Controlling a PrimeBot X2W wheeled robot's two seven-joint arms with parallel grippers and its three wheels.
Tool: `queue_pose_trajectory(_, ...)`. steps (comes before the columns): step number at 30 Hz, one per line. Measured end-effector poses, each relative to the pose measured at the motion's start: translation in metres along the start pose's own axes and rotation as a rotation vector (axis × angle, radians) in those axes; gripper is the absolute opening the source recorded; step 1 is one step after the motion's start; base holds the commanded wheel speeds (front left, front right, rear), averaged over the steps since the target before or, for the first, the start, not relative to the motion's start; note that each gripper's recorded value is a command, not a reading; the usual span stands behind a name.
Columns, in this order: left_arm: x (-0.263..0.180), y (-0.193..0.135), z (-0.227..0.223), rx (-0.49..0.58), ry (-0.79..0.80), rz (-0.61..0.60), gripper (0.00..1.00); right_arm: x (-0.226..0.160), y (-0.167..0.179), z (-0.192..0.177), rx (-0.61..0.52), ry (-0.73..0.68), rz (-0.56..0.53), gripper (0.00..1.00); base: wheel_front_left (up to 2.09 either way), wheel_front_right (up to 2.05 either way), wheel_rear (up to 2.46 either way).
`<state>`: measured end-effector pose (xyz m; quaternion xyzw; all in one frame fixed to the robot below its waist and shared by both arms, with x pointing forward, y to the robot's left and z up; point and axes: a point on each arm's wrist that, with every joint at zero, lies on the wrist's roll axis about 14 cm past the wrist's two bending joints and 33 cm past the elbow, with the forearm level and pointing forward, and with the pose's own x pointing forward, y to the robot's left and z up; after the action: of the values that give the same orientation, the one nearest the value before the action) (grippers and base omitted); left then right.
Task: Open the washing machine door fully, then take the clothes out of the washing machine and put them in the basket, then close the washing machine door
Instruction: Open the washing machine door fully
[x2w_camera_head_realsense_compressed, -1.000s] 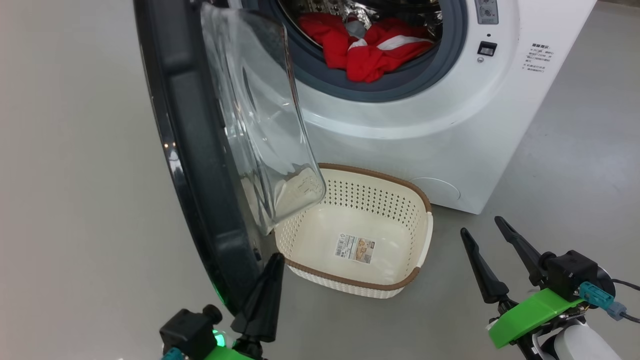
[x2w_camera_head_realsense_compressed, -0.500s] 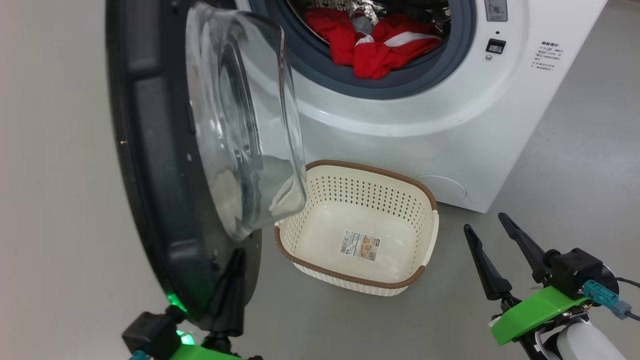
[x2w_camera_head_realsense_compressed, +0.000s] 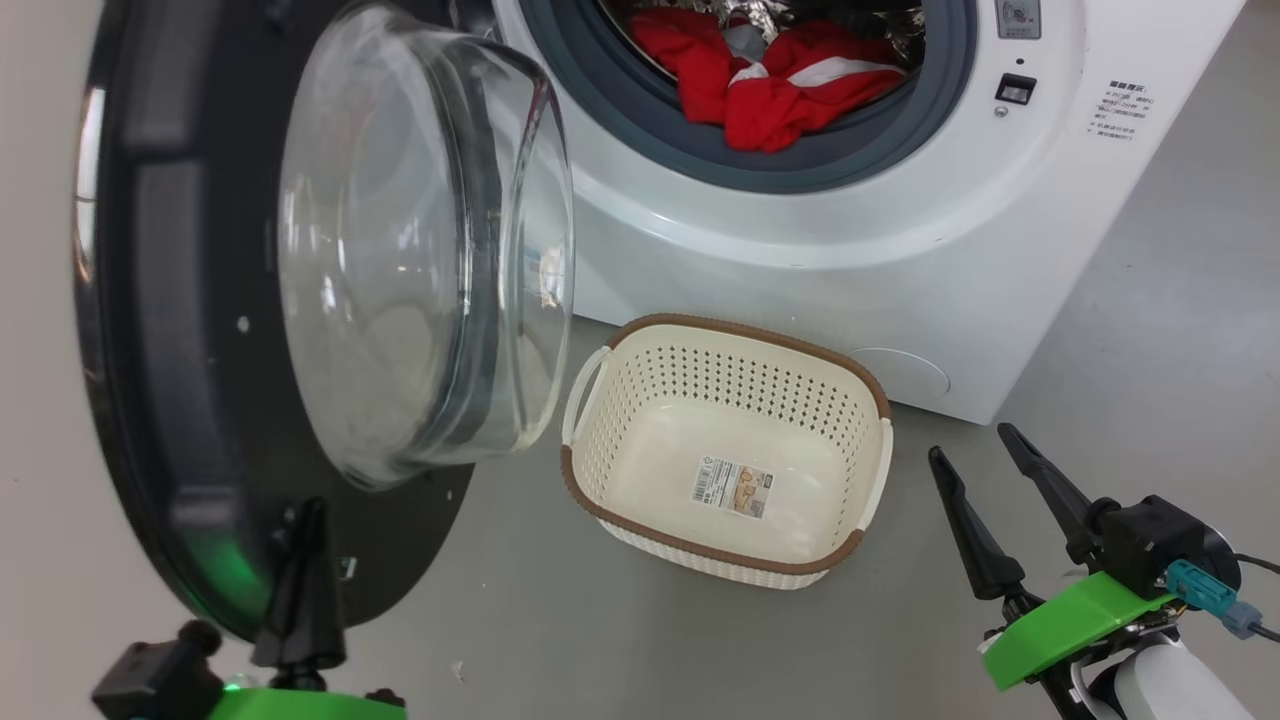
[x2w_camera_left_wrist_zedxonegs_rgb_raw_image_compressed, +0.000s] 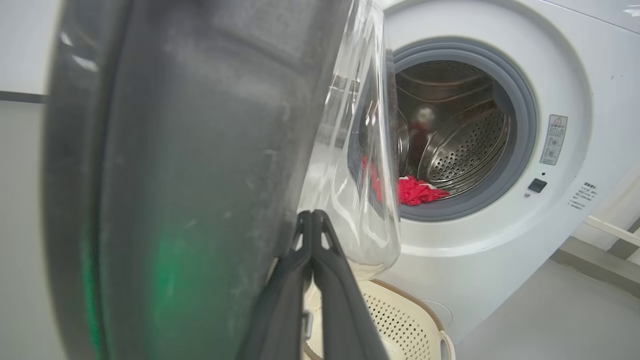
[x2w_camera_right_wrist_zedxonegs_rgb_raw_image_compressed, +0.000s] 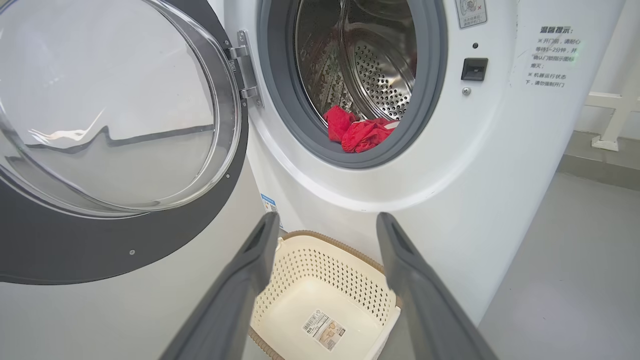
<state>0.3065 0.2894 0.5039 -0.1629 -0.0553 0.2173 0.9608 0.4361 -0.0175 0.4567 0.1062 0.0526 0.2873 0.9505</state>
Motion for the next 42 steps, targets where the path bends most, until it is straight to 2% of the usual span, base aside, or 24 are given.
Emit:
queue_pose_trajectory(12,0.005,0.060,0.013,0.072,-0.024,0.146,0.00,0.001,0.002,-0.008,0.001,0.022,0.017,1.00,0.00,0.00,0.00)
queue_pose_trajectory(21,0.026,0.087,0.038,0.150,-0.078,0.186,0.00,0.002,0.001,-0.014,0.008,0.034,0.018,1.00,0.00,0.00,0.00)
queue_pose_trajectory(42,0.063,0.140,0.050,0.221,-0.073,0.327,0.00,0.000,-0.019,-0.034,0.021,0.077,-0.016,1.00,0.00,0.00,0.00)
